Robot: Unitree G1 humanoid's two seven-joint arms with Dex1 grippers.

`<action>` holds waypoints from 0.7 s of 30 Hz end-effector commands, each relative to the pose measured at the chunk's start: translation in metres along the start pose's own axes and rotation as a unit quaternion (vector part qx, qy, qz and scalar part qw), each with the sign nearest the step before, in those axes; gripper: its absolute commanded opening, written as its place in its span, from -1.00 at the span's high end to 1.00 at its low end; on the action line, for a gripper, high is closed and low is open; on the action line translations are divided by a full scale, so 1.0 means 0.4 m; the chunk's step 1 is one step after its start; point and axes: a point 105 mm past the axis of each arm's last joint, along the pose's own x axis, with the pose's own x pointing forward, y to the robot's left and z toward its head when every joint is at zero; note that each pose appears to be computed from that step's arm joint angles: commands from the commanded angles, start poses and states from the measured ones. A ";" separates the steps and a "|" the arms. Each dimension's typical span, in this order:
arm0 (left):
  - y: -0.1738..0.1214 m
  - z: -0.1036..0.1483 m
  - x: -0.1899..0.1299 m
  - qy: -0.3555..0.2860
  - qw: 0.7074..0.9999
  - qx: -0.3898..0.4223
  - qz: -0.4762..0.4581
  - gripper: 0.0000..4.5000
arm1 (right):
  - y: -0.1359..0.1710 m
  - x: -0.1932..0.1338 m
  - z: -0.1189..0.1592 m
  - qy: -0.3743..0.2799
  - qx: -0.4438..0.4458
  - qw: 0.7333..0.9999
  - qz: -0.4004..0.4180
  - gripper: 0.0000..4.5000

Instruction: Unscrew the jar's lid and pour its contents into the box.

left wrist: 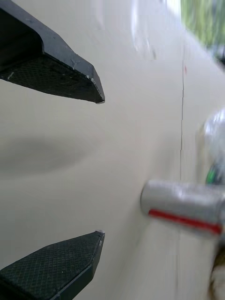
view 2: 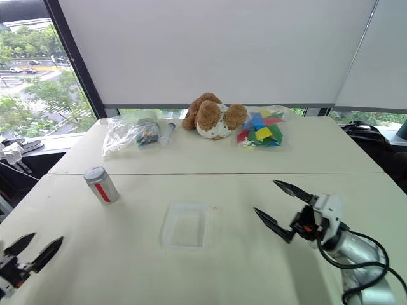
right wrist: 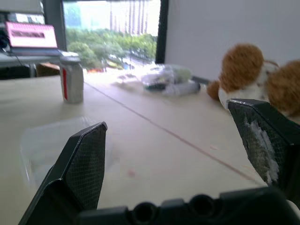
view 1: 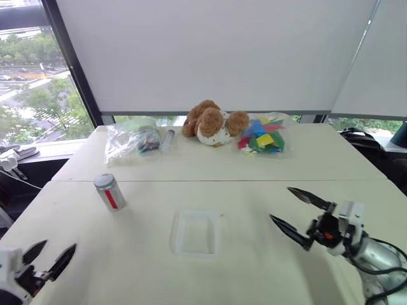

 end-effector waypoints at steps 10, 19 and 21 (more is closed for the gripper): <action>-0.121 0.023 0.017 -0.070 0.987 -0.012 0.142 -0.99 | 0.062 0.070 0.044 -0.063 0.036 0.992 0.099 -1.00; -0.215 0.064 0.149 -0.067 0.988 0.011 0.142 -0.99 | 0.050 0.050 0.006 -0.049 0.036 0.993 0.100 -1.00; -0.236 0.059 0.179 -0.053 0.990 0.025 0.125 -0.99 | 0.047 0.045 -0.002 -0.047 0.037 0.993 0.100 -1.00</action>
